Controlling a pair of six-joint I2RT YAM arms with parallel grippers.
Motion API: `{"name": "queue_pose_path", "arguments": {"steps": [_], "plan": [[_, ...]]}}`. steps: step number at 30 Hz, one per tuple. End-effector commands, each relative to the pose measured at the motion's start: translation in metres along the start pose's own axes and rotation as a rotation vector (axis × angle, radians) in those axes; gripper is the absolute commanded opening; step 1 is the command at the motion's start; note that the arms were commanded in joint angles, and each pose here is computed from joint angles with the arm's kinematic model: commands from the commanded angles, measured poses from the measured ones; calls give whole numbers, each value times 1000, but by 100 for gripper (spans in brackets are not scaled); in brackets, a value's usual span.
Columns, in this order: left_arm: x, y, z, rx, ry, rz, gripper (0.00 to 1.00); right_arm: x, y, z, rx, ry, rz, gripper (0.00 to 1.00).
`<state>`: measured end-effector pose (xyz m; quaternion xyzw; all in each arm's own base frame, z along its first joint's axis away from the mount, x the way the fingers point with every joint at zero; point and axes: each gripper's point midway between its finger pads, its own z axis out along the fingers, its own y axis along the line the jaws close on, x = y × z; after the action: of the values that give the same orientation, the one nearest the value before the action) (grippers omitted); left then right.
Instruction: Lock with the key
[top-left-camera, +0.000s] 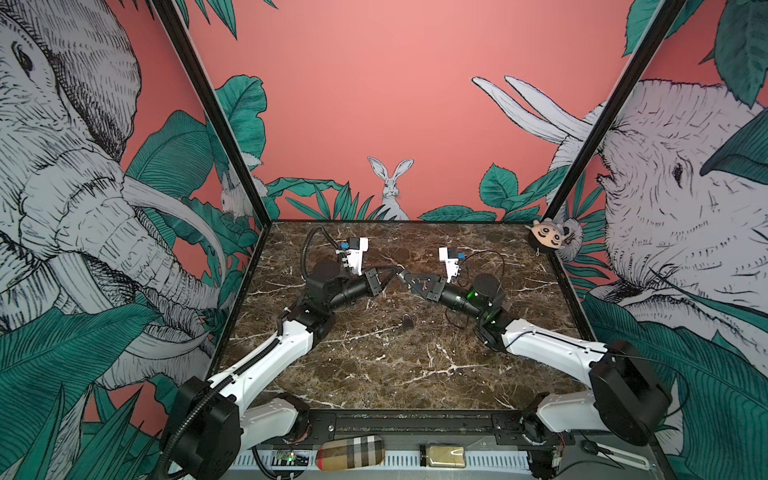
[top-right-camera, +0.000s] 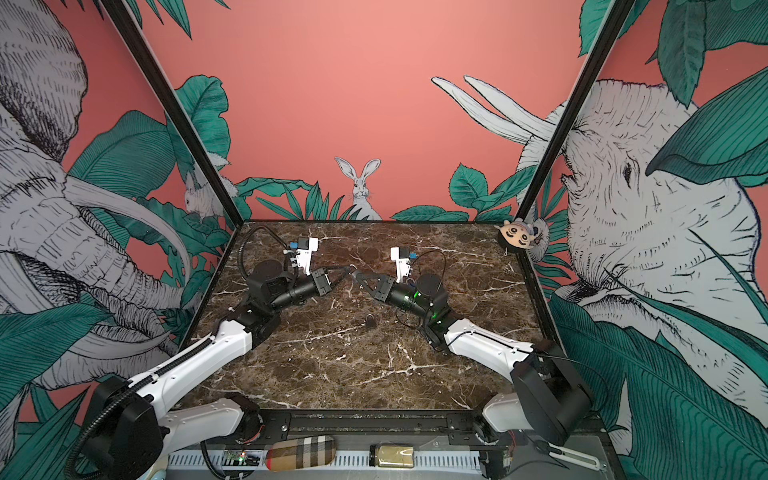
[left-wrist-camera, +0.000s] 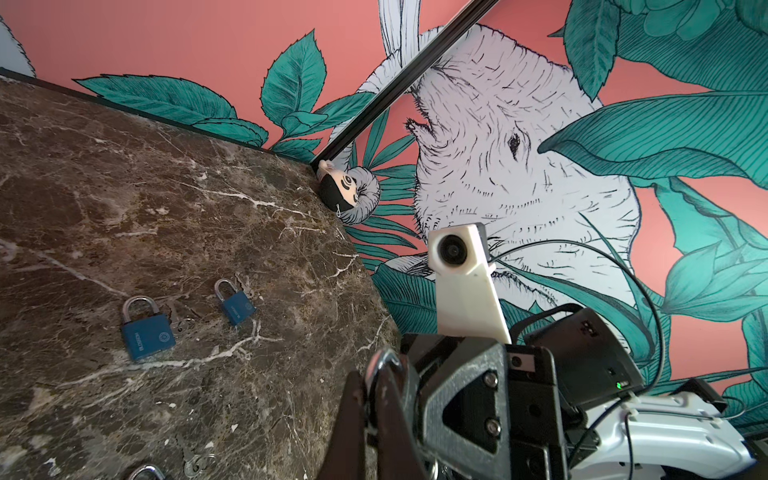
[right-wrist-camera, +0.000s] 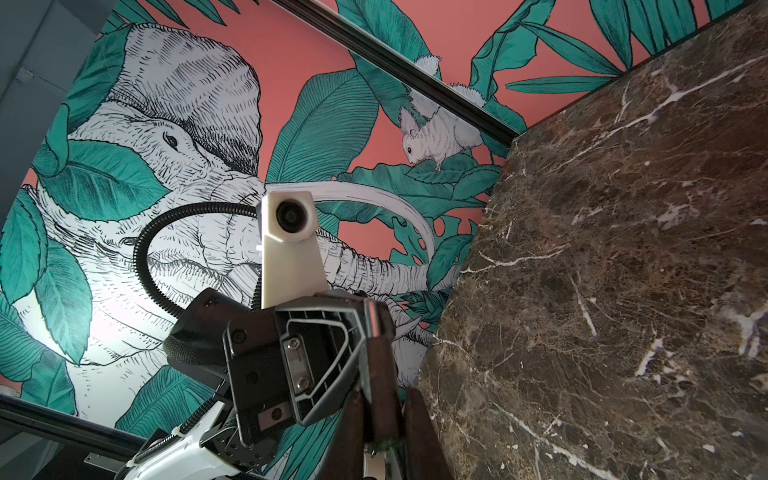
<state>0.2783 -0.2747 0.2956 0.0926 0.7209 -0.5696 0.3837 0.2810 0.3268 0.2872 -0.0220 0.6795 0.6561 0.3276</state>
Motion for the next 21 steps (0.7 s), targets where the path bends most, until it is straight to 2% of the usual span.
{"name": "queue_pose_path", "arguments": {"steps": [1,5,10,16,21], "plan": [[93,-63,-8,300,407,-5,0,-53,34,3,-72,-196,-45,0],[86,-55,-3,226,389,20,0,-51,26,-1,-38,-204,-44,1],[67,-45,7,138,359,32,0,-46,14,-12,21,-209,-51,7],[39,-8,21,52,288,-65,0,-40,7,-34,67,-239,-71,15],[23,15,31,46,223,-128,0,-32,-1,-48,82,-247,-60,28]]}}
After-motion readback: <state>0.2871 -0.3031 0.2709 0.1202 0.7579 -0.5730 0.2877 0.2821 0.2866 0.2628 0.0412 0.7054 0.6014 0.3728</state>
